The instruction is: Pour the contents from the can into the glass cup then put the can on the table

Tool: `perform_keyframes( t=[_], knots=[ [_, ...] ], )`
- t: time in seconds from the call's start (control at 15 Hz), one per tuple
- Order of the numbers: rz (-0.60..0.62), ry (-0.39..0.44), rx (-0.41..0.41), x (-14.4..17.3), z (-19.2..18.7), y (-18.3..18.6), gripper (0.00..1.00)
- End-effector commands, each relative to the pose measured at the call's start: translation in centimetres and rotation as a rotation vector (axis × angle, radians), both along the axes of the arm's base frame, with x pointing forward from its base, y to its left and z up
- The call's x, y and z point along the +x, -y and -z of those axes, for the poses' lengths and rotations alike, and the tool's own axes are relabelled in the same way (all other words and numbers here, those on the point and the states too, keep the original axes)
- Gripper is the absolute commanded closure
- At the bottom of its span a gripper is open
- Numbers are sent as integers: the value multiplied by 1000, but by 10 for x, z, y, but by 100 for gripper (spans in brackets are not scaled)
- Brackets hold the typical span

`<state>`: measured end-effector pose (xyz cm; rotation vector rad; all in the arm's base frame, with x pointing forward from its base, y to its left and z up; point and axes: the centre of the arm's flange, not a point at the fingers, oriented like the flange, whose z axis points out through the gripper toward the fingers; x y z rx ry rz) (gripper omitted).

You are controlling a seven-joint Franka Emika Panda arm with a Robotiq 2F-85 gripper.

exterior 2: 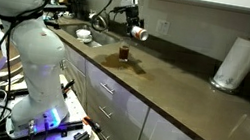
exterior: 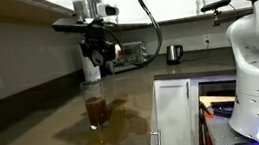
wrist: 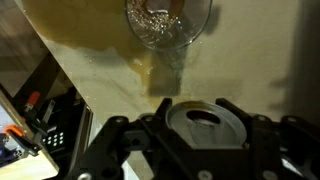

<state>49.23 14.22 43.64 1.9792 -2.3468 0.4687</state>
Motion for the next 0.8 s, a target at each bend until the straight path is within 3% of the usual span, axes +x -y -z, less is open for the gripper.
perform_keyframes(
  t=[0.0, 0.2, 0.27, 0.33, 0.73],
  knots=[
    [-22, 113, 68, -20, 12, 31, 75],
    [-43, 196, 116, -23, 22, 51, 75],
    [-17, 148, 85, -10, 18, 33, 75],
    [-13, 151, 88, -11, 22, 38, 50],
    [-24, 150, 86, -12, 22, 32, 50]
  ],
)
